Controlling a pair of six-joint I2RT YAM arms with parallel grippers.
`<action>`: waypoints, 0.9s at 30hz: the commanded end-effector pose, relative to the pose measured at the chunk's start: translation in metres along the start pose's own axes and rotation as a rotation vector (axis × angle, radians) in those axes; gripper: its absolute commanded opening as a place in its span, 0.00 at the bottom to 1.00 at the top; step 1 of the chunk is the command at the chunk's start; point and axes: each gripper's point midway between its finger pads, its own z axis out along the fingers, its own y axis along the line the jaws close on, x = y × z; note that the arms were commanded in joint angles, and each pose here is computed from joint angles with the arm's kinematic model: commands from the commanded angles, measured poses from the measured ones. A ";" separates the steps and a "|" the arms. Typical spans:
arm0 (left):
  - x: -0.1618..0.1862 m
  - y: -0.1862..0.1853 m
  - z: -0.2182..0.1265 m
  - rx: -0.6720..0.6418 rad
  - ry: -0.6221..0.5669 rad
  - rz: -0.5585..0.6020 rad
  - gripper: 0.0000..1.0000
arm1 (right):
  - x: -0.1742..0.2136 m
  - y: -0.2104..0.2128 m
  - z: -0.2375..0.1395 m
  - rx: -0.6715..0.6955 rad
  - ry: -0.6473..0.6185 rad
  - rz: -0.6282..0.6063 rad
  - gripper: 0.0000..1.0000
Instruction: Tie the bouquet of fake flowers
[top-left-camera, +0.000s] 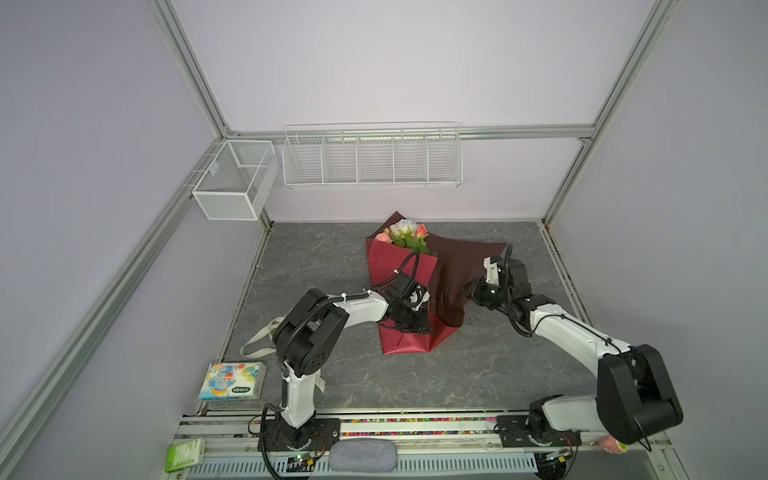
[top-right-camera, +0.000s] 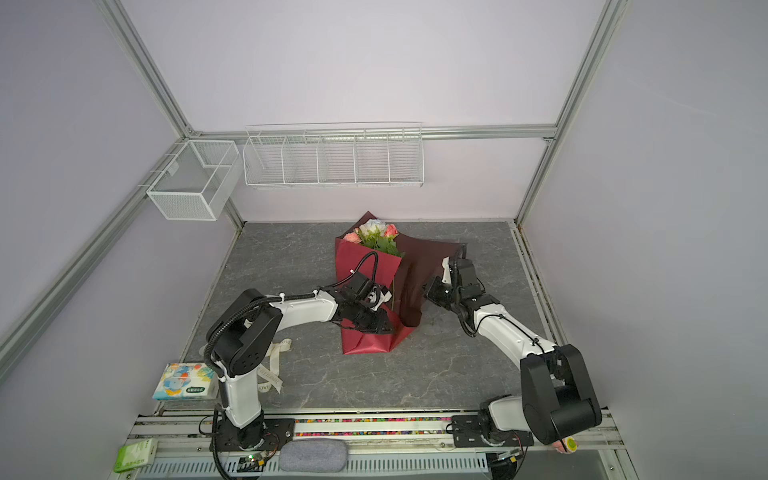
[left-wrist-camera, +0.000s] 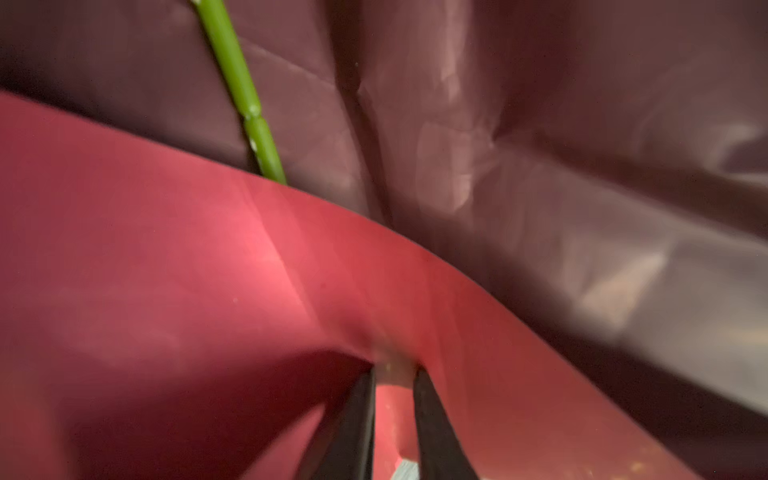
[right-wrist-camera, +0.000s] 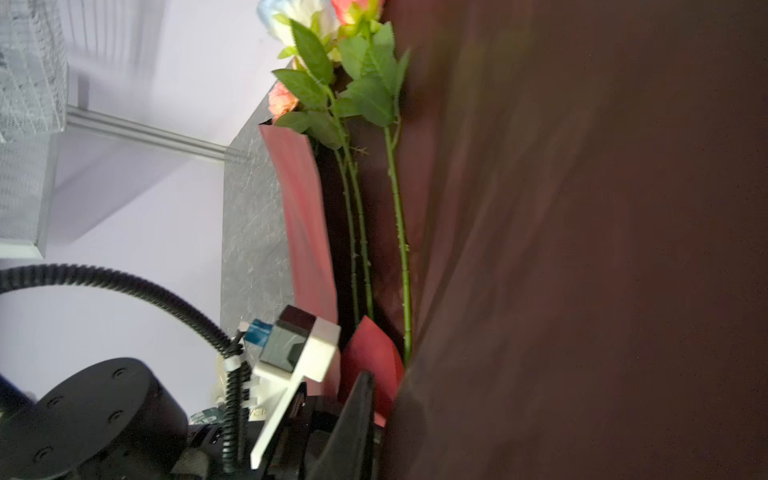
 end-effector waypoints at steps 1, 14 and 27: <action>-0.011 -0.007 -0.017 0.014 -0.073 0.017 0.22 | 0.008 0.008 0.002 0.063 0.021 -0.069 0.22; -0.017 -0.037 -0.078 0.033 -0.256 0.124 0.38 | 0.016 0.040 0.018 0.086 0.057 -0.133 0.27; -0.012 0.054 -0.141 -0.247 -0.491 -0.175 0.44 | 0.014 0.052 0.025 0.068 0.037 -0.123 0.17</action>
